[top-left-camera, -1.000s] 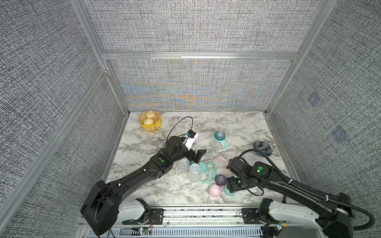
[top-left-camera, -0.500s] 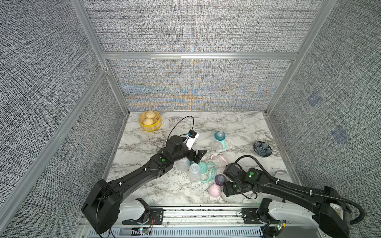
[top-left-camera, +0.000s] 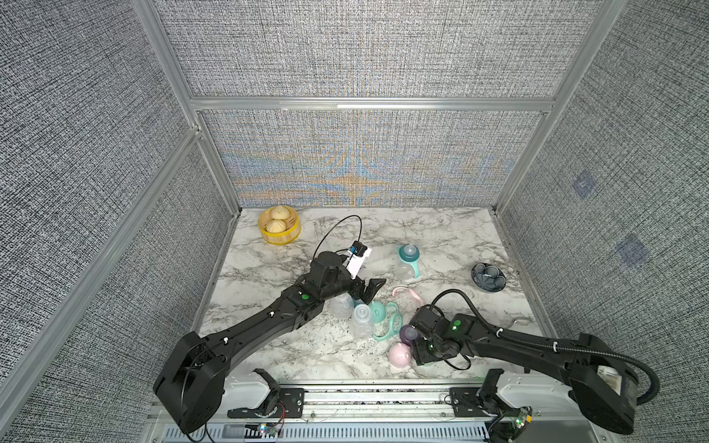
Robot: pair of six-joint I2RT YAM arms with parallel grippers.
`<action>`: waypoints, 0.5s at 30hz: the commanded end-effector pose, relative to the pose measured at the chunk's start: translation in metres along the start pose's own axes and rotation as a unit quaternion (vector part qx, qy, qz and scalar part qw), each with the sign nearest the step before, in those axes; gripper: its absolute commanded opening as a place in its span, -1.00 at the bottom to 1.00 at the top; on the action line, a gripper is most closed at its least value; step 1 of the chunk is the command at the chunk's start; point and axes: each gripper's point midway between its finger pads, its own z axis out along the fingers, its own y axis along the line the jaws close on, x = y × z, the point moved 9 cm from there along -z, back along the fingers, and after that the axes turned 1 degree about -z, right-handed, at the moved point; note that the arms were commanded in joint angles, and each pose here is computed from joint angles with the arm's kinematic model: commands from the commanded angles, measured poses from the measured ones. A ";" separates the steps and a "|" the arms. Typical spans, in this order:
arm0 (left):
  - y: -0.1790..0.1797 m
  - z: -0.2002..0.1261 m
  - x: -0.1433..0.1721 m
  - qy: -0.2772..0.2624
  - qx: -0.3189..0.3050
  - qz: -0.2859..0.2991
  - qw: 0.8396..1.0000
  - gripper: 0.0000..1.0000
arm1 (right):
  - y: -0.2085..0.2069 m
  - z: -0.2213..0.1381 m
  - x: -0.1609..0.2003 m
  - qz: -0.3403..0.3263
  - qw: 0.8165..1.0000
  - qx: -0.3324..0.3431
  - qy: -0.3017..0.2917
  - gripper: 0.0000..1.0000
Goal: Assemble the baby bottles
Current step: Pick up the lid from the center of the board.
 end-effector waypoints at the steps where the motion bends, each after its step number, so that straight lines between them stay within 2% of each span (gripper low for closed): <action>1: 0.000 0.000 -0.001 0.000 -0.001 0.004 1.000 1.00 | -0.002 0.002 0.000 -0.005 1.000 0.015 0.003 0.48; 8: 0.001 0.001 0.000 0.003 -0.003 0.005 1.000 1.00 | -0.002 -0.003 0.000 -0.004 1.000 0.017 0.001 0.45; 15: 0.001 0.002 -0.001 0.003 -0.002 0.004 1.000 1.00 | -0.001 -0.033 -0.007 -0.007 0.999 0.010 -0.029 0.44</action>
